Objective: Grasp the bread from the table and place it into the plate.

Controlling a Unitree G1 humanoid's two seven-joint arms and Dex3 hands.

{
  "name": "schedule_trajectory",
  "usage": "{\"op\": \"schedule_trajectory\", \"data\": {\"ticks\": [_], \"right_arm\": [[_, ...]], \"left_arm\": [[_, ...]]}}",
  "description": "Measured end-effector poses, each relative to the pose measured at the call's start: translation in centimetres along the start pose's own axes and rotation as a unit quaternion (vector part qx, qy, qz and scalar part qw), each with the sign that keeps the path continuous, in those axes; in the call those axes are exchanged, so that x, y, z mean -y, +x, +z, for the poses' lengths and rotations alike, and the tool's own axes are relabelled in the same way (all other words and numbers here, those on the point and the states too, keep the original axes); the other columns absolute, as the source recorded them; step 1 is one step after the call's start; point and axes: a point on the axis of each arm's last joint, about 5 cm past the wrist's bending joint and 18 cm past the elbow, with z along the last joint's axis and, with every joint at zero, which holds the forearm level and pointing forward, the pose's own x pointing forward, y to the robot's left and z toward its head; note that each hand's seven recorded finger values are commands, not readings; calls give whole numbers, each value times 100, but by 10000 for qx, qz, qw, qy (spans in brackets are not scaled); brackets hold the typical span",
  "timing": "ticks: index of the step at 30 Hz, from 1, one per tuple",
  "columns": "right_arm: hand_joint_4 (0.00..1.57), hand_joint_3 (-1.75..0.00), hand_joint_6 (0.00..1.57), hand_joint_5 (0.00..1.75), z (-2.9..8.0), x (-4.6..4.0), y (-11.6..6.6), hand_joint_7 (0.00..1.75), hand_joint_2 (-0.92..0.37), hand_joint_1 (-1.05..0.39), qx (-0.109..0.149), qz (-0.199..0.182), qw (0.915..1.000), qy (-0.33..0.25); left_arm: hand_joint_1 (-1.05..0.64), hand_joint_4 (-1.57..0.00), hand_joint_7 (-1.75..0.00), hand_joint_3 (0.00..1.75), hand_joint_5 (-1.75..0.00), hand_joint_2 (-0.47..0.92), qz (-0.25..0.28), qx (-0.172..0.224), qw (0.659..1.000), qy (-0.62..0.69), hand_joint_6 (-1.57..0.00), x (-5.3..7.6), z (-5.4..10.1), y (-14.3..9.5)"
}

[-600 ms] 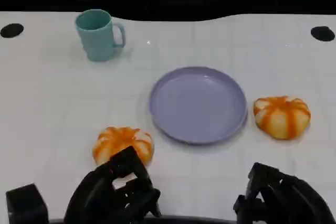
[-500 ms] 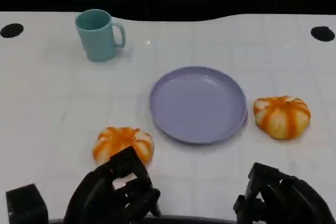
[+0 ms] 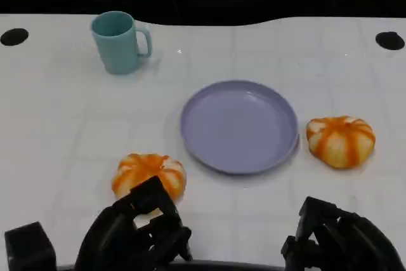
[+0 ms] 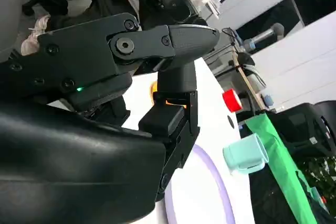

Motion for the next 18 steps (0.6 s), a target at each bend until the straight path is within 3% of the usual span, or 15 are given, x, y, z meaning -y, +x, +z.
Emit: {"op": "schedule_trajectory", "data": {"ticks": [4, 6, 8, 10, 14, 15, 18], "right_arm": [[84, -24, 75, 163, -4, -6, 5, 137, -92, -71, 0, 12, 10000, 10], [84, -24, 75, 163, -8, -12, 10, 138, -92, -72, 6, 25, 10000, 19], [85, -25, 75, 163, -13, -20, 18, 138, -92, -72, 8, 40, 10000, 25], [85, -24, 75, 163, -19, -29, 25, 138, -92, -72, 2, 46, 10000, 22], [85, -24, 74, 161, -15, -47, 37, 137, -92, -71, 5, 48, 10000, 1], [85, -24, 74, 161, -13, -50, 39, 136, -92, -71, 10, 54, 10000, 3], [85, -24, 75, 161, -10, -57, 44, 136, -92, -72, -4, 59, 10000, 24]], "left_arm": [[-24, -65, -175, 64, -175, 61, 17, 9, 10000, 7, -46, -5, 3, -4], [-29, -62, -175, 39, -175, 74, 43, 25, 10000, 17, -42, -13, 10, -9], [-37, -55, -164, 19, -175, 84, 67, 62, 9999, 50, -40, -13, 27, -11], [-42, -46, -152, 10, -175, 88, 122, 122, 9997, 159, -39, -5, 63, -5], [-52, -40, -89, 9, -159, 92, 351, 312, 9956, 813, -50, 16, 148, 10], [-55, -43, -61, 12, -144, 92, 414, 385, 9930, 1035, -55, 21, 169, 13], [-50, -44, -21, 8, -110, 92, 561, 438, 9837, 1654, -59, 26, 220, 14]]}}
